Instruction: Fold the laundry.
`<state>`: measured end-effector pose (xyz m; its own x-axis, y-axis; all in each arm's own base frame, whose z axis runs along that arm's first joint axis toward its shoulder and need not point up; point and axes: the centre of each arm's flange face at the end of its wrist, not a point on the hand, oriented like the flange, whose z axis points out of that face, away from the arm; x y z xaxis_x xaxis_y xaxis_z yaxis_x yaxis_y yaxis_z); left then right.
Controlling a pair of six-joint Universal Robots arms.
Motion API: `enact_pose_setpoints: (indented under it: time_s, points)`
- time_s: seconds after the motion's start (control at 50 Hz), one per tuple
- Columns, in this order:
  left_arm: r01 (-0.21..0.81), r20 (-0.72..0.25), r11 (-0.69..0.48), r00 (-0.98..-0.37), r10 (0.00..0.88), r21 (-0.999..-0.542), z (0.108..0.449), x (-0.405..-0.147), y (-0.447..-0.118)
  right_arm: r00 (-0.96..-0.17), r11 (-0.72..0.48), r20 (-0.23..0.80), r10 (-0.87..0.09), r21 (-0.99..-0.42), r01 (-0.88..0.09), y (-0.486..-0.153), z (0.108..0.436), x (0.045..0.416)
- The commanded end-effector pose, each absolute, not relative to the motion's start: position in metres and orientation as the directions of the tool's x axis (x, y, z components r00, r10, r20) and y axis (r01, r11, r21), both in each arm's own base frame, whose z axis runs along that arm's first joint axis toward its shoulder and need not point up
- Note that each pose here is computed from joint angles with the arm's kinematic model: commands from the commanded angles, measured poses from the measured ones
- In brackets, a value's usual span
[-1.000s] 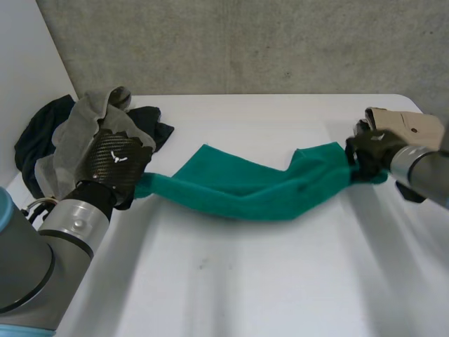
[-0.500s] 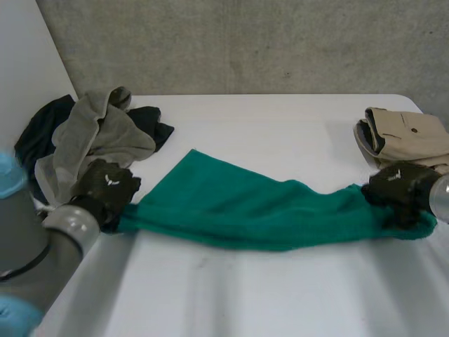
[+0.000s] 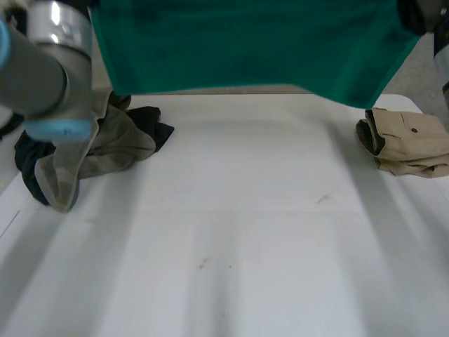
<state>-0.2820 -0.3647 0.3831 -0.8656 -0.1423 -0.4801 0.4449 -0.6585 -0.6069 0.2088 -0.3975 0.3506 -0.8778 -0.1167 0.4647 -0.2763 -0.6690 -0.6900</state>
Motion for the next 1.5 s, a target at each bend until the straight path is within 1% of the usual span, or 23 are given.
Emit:
enact_pose_setpoints:
  time_s: [0.02, 0.04, 0.08, 0.1, 0.12, 0.16, 0.22, 0.26, 0.3, 0.32, 0.38, 0.4, 0.48, 0.56, 0.68, 0.76, 0.86, 0.98, 1.1, 1.18, 1.26, 1.4, 1.5]
  points:
    - [0.520, -0.595, -0.435, -0.802, 0.047, -0.735, 0.271, -0.276, -0.351, -0.844, -0.487, 0.467, -0.264, -0.820, -0.302, -0.384, 0.272, 0.208]
    - [0.536, -0.609, -0.393, -0.789, 0.083, -0.747, 0.251, -0.274, -0.345, -0.837, -0.469, 0.467, -0.286, -0.830, -0.303, -0.381, 0.263, 0.209]
    - [0.550, -0.619, -0.352, -0.776, 0.120, -0.758, 0.232, -0.272, -0.338, -0.819, -0.423, 0.463, -0.339, -0.853, -0.307, -0.374, 0.242, 0.210]
    - [0.557, -0.623, -0.330, -0.770, 0.138, -0.762, 0.222, -0.270, -0.335, -0.804, -0.373, 0.451, -0.387, -0.874, -0.311, -0.367, 0.221, 0.211]
    - [0.570, -0.630, -0.294, -0.757, 0.173, -0.767, 0.206, -0.269, -0.327, -0.796, -0.348, 0.444, -0.411, -0.884, -0.313, -0.363, 0.211, 0.212]
    - [0.583, -0.635, -0.264, -0.745, 0.206, -0.769, 0.192, -0.267, -0.318, -0.777, -0.287, 0.429, -0.460, -0.900, -0.327, -0.351, 0.188, 0.209]
    - [0.603, -0.640, -0.216, -0.722, 0.261, -0.768, 0.171, -0.265, -0.302, -0.767, -0.219, 0.426, -0.479, -0.905, -0.365, -0.342, 0.169, 0.198]
    - [0.610, -0.641, -0.200, -0.710, 0.290, -0.766, 0.162, -0.266, -0.292, -0.755, -0.143, 0.427, -0.498, -0.899, -0.414, -0.332, 0.154, 0.187]
    - [0.617, -0.642, -0.190, -0.694, 0.327, -0.764, 0.153, -0.269, -0.278, -0.740, -0.093, 0.431, -0.516, -0.887, -0.452, -0.325, 0.147, 0.181]
    - [0.619, -0.642, -0.187, -0.689, 0.337, -0.763, 0.151, -0.270, -0.273, -0.724, -0.048, 0.442, -0.530, -0.868, -0.495, -0.319, 0.143, 0.174]
    - [0.628, -0.642, -0.173, -0.676, 0.362, -0.758, 0.147, -0.268, -0.261, -0.701, 0.022, 0.456, -0.549, -0.830, -0.557, -0.311, 0.145, 0.162]
    - [0.628, -0.642, -0.173, -0.675, 0.364, -0.758, 0.148, -0.267, -0.259, -0.683, 0.064, 0.462, -0.566, -0.801, -0.595, -0.306, 0.146, 0.155]
    - [0.627, -0.641, -0.173, -0.674, 0.367, -0.759, 0.154, -0.264, -0.250, -0.634, 0.133, 0.461, -0.622, -0.735, -0.665, -0.295, 0.153, 0.146]
    - [0.625, -0.641, -0.178, -0.676, 0.363, -0.760, 0.157, -0.262, -0.248, -0.619, 0.167, 0.436, -0.653, -0.714, -0.680, -0.293, 0.165, 0.146]
    - [0.623, -0.641, -0.182, -0.678, 0.360, -0.761, 0.159, -0.262, -0.247, -0.627, 0.151, 0.429, -0.650, -0.736, -0.660, -0.300, 0.183, 0.155]
    - [0.623, -0.641, -0.182, -0.678, 0.360, -0.761, 0.160, -0.262, -0.247, -0.615, 0.088, 0.434, -0.658, -0.767, -0.636, -0.301, 0.200, 0.177]
    - [0.624, -0.641, -0.181, -0.677, 0.361, -0.761, 0.159, -0.262, -0.247, -0.555, -0.002, 0.459, -0.693, -0.772, -0.636, -0.297, 0.207, 0.205]
    - [0.625, -0.642, -0.181, -0.677, 0.360, -0.760, 0.159, -0.262, -0.247, -0.489, -0.028, 0.463, -0.740, -0.746, -0.665, -0.312, 0.181, 0.228]
    - [0.623, -0.641, -0.181, -0.677, 0.361, -0.761, 0.159, -0.262, -0.247, -0.483, -0.002, 0.496, -0.721, -0.699, -0.716, -0.329, 0.160, 0.228]
    - [0.624, -0.641, -0.180, -0.678, 0.360, -0.761, 0.159, -0.261, -0.247, -0.445, -0.021, 0.531, -0.722, -0.658, -0.753, -0.332, 0.150, 0.231]
    - [0.623, -0.641, -0.181, -0.678, 0.361, -0.761, 0.159, -0.261, -0.247, -0.422, -0.025, 0.535, -0.732, -0.640, -0.768, -0.334, 0.138, 0.232]
    - [0.624, -0.641, -0.180, -0.677, 0.362, -0.761, 0.159, -0.261, -0.247, -0.420, -0.013, 0.524, -0.741, -0.637, -0.771, -0.336, 0.129, 0.232]
    - [0.625, -0.642, -0.180, -0.676, 0.361, -0.760, 0.159, -0.261, -0.247, -0.437, -0.023, 0.534, -0.724, -0.652, -0.758, -0.339, 0.136, 0.232]
